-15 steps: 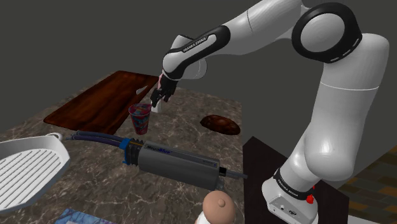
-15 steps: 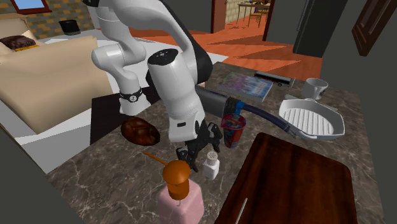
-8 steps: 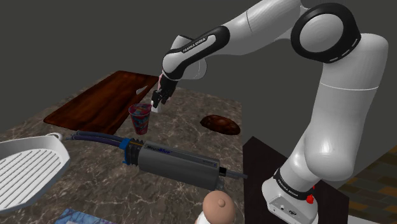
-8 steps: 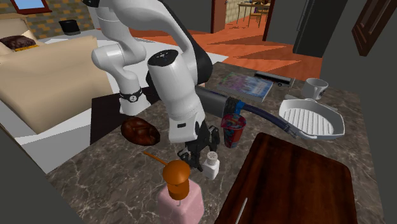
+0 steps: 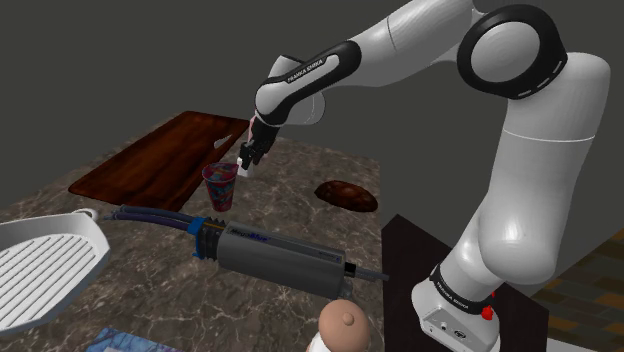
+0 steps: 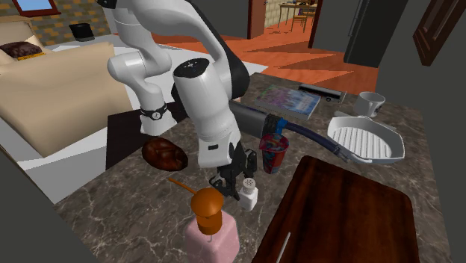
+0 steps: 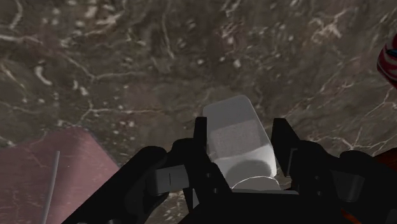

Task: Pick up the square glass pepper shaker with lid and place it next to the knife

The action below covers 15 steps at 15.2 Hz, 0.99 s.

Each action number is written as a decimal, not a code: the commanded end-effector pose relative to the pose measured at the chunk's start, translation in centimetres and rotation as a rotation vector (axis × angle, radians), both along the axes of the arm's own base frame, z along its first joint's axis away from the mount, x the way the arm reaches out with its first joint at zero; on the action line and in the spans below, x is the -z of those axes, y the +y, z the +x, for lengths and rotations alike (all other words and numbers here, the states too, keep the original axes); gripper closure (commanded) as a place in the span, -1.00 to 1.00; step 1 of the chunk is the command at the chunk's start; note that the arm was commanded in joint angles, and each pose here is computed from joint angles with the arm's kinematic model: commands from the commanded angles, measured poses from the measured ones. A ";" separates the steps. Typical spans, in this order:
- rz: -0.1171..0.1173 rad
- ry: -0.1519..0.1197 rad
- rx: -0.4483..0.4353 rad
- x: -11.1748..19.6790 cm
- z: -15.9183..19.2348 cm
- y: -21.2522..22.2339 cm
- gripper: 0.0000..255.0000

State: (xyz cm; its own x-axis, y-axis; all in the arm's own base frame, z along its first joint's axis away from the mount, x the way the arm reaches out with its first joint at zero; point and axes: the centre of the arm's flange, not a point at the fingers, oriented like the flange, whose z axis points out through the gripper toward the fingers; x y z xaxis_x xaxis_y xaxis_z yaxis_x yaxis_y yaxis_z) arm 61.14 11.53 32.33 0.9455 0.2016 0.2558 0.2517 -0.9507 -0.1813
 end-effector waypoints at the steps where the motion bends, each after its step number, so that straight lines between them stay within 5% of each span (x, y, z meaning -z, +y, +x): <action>1: 0.000 0.000 0.000 0.0 0.0 0.0 1.00; 15: 0.000 0.000 0.000 -7.4 0.0 0.0 1.00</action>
